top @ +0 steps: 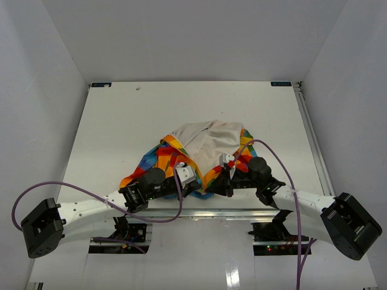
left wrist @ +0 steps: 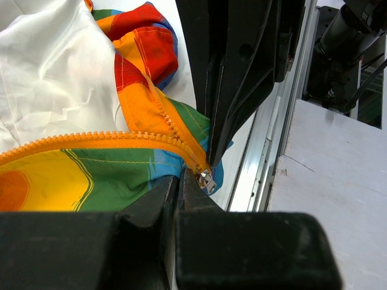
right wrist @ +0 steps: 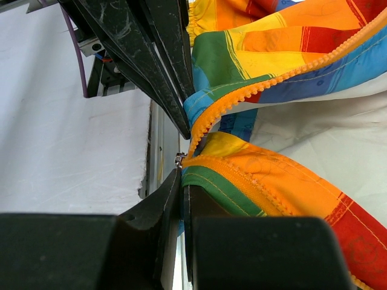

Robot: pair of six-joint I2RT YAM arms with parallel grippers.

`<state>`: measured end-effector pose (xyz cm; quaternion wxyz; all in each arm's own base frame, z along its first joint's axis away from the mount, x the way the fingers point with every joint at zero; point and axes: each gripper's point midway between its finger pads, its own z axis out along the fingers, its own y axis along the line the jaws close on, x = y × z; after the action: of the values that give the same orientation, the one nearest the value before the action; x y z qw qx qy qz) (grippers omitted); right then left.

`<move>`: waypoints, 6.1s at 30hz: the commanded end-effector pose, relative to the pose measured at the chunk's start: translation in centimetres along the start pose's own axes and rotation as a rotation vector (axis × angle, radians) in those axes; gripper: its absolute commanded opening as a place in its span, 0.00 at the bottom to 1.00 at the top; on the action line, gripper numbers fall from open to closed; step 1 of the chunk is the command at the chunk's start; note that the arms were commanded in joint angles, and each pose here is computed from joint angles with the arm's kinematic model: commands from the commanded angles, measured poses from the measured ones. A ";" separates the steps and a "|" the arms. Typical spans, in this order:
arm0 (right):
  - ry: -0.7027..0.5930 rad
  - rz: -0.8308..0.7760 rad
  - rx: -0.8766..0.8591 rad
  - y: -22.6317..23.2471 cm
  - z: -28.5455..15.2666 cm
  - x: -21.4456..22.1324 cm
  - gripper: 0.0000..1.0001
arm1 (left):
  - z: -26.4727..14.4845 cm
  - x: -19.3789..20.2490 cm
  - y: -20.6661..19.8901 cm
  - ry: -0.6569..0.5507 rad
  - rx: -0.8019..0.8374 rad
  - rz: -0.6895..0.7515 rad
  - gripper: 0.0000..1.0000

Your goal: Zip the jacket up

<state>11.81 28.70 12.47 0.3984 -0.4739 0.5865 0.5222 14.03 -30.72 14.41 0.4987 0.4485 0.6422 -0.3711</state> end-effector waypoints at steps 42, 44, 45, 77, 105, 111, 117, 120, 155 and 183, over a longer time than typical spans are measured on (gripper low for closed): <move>-0.064 -0.045 0.005 0.2 0.1 -3.0 0.08 | -1.2 -0.8 0.2 -0.055 -0.021 0.058 0.00; -0.059 -0.043 -0.008 0.4 0.2 -2.7 0.08 | -1.4 -1.1 0.5 -0.073 -0.038 0.062 0.00; -0.058 -0.043 -0.013 0.4 0.2 -2.7 0.08 | -1.5 -1.3 0.6 -0.084 -0.045 0.065 0.00; -0.063 -0.032 -0.009 0.4 0.2 -2.9 0.08 | -1.0 -0.9 -0.9 -0.078 0.047 0.085 0.00; -0.079 -0.019 0.019 0.2 0.1 -3.9 0.08 | -0.1 0.7 -1.2 -0.006 0.084 0.088 0.00; -0.077 -0.008 0.018 0.1 0.2 -3.9 0.08 | -0.2 0.7 -1.2 -0.009 0.081 0.088 0.00; -0.086 -0.003 0.023 0.0 0.3 -4.4 0.08 | 0.0 0.9 -1.5 0.008 0.104 0.086 0.00; -0.095 -0.009 0.031 -0.1 0.3 -5.0 0.08 | 0.1 1.1 -1.6 0.015 0.111 0.083 0.00; -0.118 -0.013 0.019 -0.2 0.1 -6.3 0.08 | -0.9 -1.4 -1.6 -0.093 0.075 0.029 0.34; -0.131 -0.013 0.020 0.1 -0.1 -6.1 0.08 | -0.6 -0.7 -1.3 -0.080 0.068 0.048 0.00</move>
<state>13.17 29.32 16.94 0.4204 -0.4335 0.5867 0.5396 13.30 -30.61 15.27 0.5186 0.4488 0.6122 -0.3936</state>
